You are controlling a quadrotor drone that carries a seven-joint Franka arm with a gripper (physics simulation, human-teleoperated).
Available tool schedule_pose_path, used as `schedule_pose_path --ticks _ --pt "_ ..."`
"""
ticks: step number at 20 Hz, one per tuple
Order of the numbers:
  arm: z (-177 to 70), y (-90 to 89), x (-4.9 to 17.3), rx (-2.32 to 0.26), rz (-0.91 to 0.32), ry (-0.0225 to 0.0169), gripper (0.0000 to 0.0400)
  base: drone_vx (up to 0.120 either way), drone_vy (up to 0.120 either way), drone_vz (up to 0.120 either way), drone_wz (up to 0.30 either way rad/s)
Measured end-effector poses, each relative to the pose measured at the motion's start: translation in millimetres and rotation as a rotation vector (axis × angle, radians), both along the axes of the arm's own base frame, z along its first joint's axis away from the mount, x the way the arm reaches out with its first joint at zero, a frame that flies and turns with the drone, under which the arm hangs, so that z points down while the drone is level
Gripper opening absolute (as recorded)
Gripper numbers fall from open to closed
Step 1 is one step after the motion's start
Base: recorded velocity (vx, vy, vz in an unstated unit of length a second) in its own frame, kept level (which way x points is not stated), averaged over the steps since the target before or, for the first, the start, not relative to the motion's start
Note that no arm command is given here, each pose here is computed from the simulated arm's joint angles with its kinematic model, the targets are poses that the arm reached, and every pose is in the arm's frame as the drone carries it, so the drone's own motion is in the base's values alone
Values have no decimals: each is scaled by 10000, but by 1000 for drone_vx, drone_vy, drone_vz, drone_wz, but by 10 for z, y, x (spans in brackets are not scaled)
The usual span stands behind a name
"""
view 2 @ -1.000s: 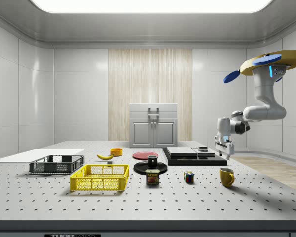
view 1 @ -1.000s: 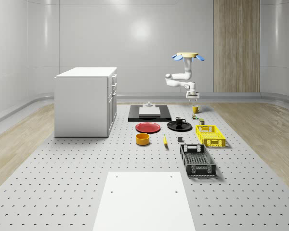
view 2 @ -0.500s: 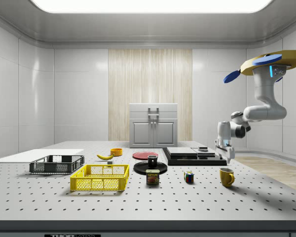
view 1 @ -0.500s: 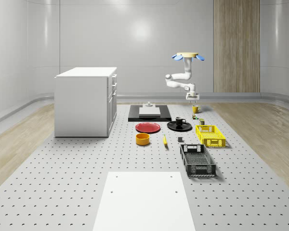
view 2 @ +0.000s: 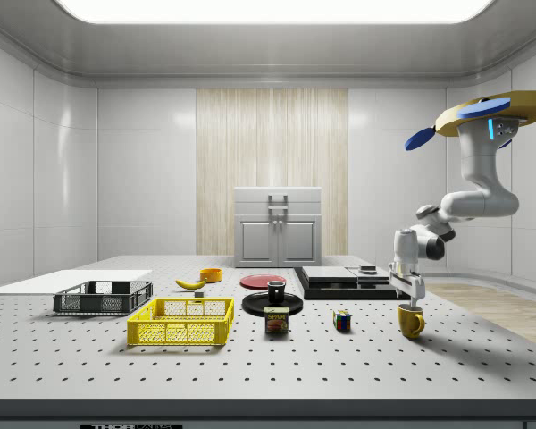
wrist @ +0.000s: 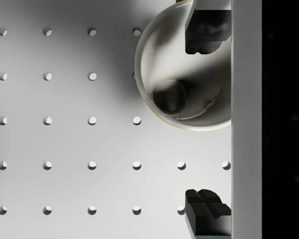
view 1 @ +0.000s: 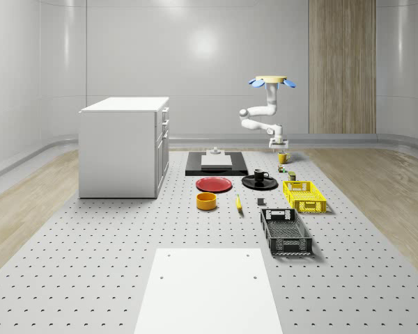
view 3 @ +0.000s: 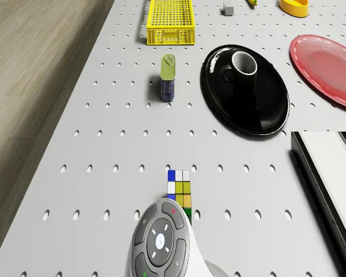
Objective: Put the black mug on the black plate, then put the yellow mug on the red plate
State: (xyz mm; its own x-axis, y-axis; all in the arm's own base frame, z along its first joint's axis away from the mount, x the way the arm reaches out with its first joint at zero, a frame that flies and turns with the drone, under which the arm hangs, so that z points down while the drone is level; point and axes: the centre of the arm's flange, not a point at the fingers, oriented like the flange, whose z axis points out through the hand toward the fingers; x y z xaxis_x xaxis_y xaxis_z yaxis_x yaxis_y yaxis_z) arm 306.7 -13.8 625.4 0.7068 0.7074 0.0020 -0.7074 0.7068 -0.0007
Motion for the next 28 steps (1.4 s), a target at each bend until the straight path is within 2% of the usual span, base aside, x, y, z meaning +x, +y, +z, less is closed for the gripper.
schedule_pose_path --ticks 9,10,13,16,24,26,28 --pt "211 -1 0 -2 -1 -1 400 0 0 0 0" --pt "224 -1 3 -2 -1 -1 400 0 0 0 0" --pt "248 -1 39 -3 -1 -1 400 0 0 0 0" --pt "261 -1 59 -3 -1 -1 400 0 0 0 0" --pt "272 32 76 -3 -2 -1 400 0 0 0 0" --pt "273 34 78 -3 -2 -1 301 0 0 0 0" --pt "274 36 78 -3 -2 -1 226 0 0 0 0"
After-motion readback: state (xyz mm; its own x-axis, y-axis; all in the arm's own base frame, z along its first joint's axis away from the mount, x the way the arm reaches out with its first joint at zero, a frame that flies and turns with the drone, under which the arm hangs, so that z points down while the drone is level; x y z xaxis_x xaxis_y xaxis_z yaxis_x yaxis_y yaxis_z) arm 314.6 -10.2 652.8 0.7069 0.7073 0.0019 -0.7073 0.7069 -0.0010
